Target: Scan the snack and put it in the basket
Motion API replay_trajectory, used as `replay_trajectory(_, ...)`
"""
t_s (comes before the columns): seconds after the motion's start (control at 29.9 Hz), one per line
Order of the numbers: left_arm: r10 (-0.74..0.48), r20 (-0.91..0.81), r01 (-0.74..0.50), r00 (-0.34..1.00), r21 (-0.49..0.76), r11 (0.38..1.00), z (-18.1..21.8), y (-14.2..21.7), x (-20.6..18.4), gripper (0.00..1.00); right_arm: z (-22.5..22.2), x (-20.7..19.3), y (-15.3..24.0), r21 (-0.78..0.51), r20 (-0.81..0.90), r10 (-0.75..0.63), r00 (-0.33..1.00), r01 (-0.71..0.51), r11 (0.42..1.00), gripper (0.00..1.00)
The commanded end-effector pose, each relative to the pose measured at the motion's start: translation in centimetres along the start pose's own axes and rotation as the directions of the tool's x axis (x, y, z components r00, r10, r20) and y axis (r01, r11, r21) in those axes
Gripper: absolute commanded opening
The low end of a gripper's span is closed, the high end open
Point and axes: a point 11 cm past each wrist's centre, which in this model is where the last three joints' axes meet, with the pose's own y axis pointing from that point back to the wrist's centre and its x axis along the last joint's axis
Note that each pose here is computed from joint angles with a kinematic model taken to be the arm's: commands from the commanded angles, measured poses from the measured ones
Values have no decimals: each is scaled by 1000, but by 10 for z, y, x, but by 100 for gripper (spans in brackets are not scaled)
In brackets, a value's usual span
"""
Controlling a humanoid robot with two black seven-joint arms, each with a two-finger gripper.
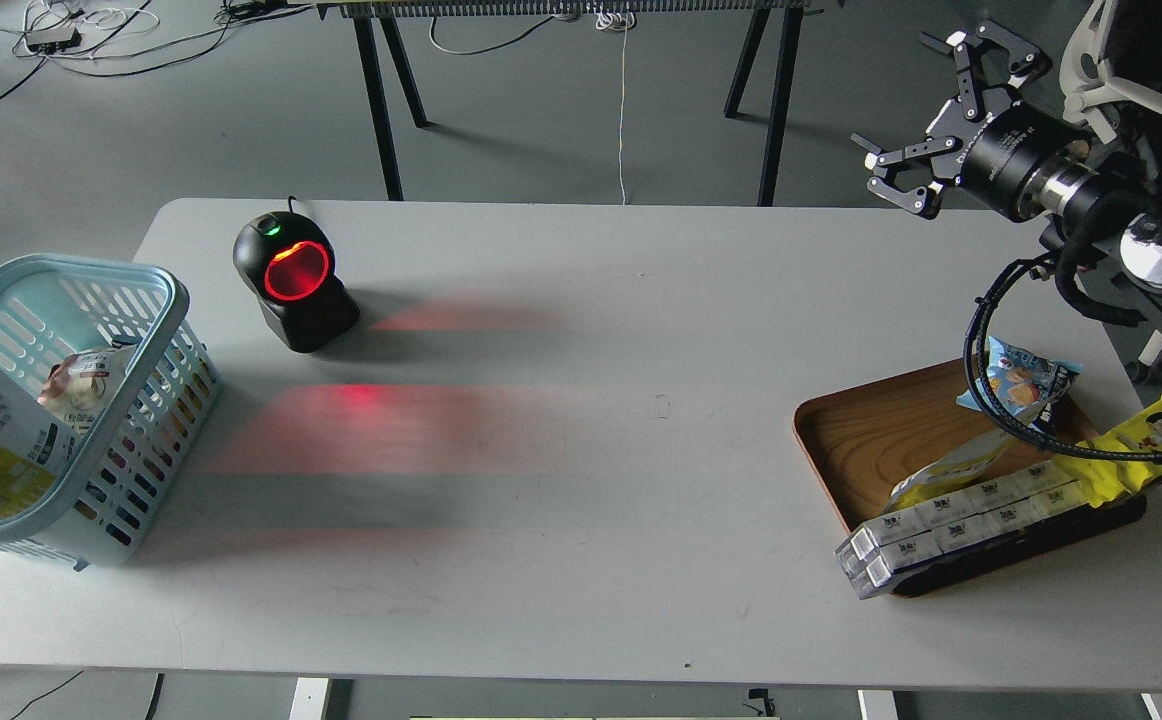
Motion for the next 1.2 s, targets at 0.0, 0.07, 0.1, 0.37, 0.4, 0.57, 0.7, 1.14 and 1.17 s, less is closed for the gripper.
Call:
replay_trajectory(0.0, 67, -298, -99, 952, -91, 991, 32, -48, -11, 99, -1, -6, -3, 1, 0, -10, 1000, 10, 1000, 97)
replay_trajectory(0.07, 96, -466, -165, 880, -111, 980, 46, -66, -13, 99, -3, -7, -3, 3, -5, -16, 1000, 16, 1000, 97)
replay_trajectory(0.1, 95, -537, -176, 838, -102, 979, 50, -73, -17, 99, -4, -8, -2, 4, -6, -17, 1000, 17, 1000, 97)
replay_trajectory(0.37, -30, -942, -184, 334, -96, 978, 79, -125, -68, 99, -19, -17, 9, 38, -7, -54, 998, 55, 998, 97)
replay_trajectory(0.4, -38, -960, -182, 276, -91, 979, 80, -131, -75, 99, -18, -16, 11, 35, -7, -56, 998, 56, 998, 97)
replay_trajectory(0.57, -34, -997, -166, 72, -45, 985, 73, -147, -100, 99, -14, -22, 29, 32, -5, -100, 995, 100, 994, 97)
replay_trajectory(0.7, -50, -998, -153, -37, -44, 987, 76, -151, -116, 100, -16, -15, 51, 48, 1, -96, 995, 96, 994, 97)
replay_trajectory(1.14, -117, -969, -96, -216, -98, 991, 56, -132, -174, 100, -17, 1, 80, 84, 21, -9, 1000, 7, 996, 97)
replay_trajectory(1.17, -117, -971, -99, -210, -98, 990, 53, -131, -175, 100, -14, 1, 78, 80, 30, 2, 1000, -5, 997, 97)
